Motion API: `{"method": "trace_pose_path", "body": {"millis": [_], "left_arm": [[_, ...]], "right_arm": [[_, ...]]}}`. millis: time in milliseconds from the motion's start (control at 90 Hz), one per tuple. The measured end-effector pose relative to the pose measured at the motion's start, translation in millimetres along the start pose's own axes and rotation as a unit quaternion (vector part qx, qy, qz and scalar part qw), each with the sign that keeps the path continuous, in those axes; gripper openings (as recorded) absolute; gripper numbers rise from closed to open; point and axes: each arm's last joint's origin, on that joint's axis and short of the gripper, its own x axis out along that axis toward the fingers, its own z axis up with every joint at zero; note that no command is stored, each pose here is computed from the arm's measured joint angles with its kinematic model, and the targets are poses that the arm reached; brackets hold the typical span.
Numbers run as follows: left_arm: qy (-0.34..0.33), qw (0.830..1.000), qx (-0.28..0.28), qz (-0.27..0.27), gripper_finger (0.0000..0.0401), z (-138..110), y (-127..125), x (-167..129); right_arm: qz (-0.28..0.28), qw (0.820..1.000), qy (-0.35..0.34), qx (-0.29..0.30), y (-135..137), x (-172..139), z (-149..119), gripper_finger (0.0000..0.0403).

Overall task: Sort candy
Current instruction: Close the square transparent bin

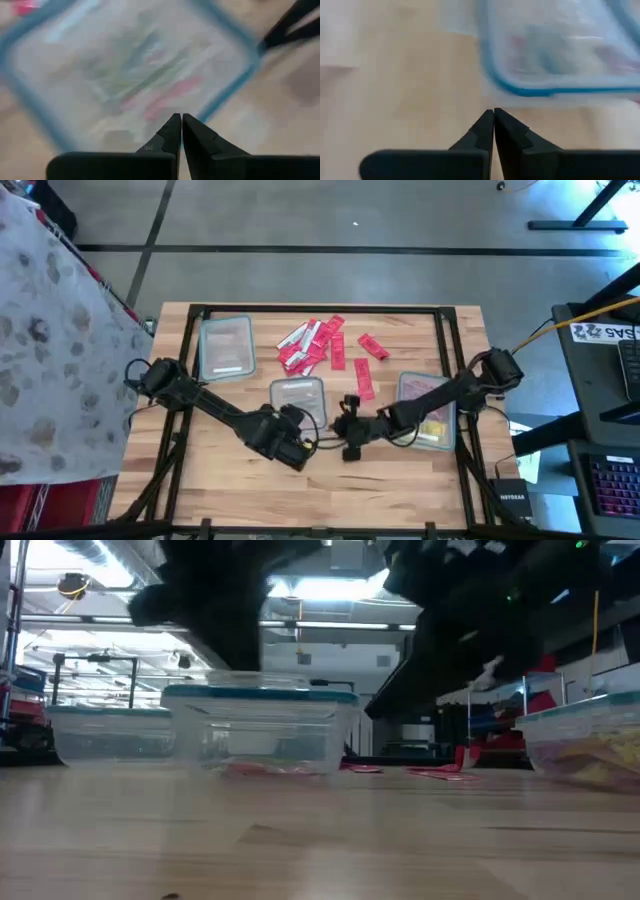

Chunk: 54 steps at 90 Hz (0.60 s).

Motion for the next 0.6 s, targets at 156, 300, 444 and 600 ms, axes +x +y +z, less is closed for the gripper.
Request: {"method": "trace_pose_path", "body": {"millis": [156,300,444,600], "left_arm": [[-0.022,0.997,0.010,-0.080,0.0000,5,-17,-2],[-0.040,0.993,0.025,-0.110,0.0000,9,-23,-4],[-0.031,0.997,0.037,-0.067,0.0000,13,-18,-11],[-0.010,0.998,0.051,0.041,0.0000,12,5,-13]], "right_arm": [[0.099,0.995,0.011,-0.027,11,-2,-1,0.0000],[0.086,0.996,-0.007,-0.021,9,-2,2,0.0000],[0.048,0.998,-0.038,0.000,2,0,8,0.0000],[0.038,0.999,-0.037,0.011,-2,2,9,0.0000]]}}
